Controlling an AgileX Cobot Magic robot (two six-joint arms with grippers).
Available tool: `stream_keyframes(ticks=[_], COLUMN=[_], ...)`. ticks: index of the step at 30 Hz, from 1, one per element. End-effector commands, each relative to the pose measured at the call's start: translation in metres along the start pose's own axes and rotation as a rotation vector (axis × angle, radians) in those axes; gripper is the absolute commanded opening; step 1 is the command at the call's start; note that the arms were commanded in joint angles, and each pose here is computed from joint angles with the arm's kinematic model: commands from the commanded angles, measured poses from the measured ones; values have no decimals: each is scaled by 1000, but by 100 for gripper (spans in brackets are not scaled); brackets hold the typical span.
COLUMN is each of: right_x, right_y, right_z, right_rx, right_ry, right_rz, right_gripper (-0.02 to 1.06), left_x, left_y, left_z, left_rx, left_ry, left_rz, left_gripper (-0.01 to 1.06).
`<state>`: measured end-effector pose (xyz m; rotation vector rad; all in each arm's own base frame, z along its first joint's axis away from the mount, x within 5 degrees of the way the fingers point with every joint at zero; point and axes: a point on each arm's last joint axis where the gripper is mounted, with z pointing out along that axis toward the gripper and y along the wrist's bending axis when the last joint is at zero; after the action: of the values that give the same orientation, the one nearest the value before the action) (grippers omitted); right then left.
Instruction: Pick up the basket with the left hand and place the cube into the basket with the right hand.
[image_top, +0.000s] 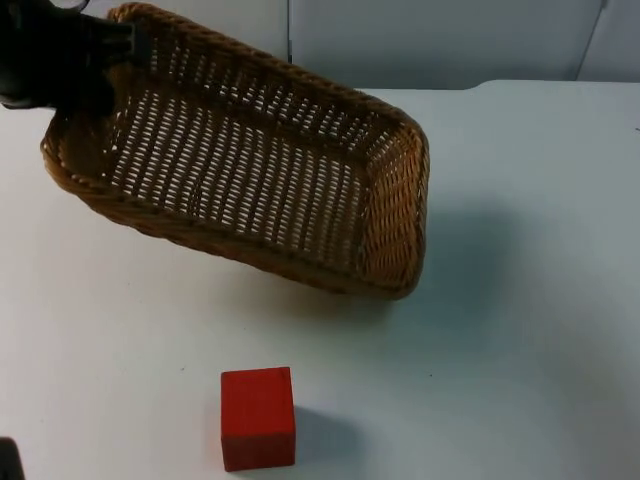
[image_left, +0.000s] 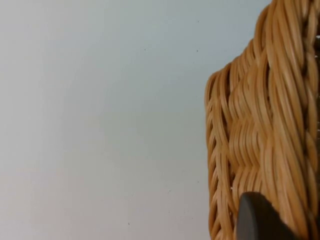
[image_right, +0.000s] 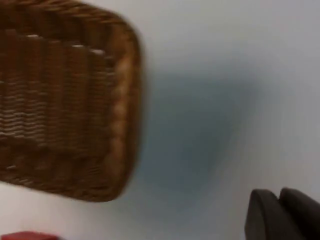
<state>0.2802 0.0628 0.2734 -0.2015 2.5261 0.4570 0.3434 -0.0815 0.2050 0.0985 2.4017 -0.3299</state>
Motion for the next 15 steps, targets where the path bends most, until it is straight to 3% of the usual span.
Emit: stream_keyframes(ticks=[1, 4, 10, 15], right_x=[-3, 4, 20, 46], right_y=[20, 55, 86, 114], right_z=[5, 22, 44, 78], right_rx=[-135, -243, -291, -317], right_ry=[-20, 27, 133, 287], right_rz=[-15, -70, -84, -106], right_gripper=[12, 18, 18, 18], left_x=[-4, -6, -7, -8], left_y=[-1, 1, 1, 1], left_z=[0, 1, 1, 1], left_rx=[-7, -20, -25, -20], left_ry=[-44, -69, -80, -82], left_rz=[-37, -38, -42, -67], left_gripper=[0, 0, 0, 0])
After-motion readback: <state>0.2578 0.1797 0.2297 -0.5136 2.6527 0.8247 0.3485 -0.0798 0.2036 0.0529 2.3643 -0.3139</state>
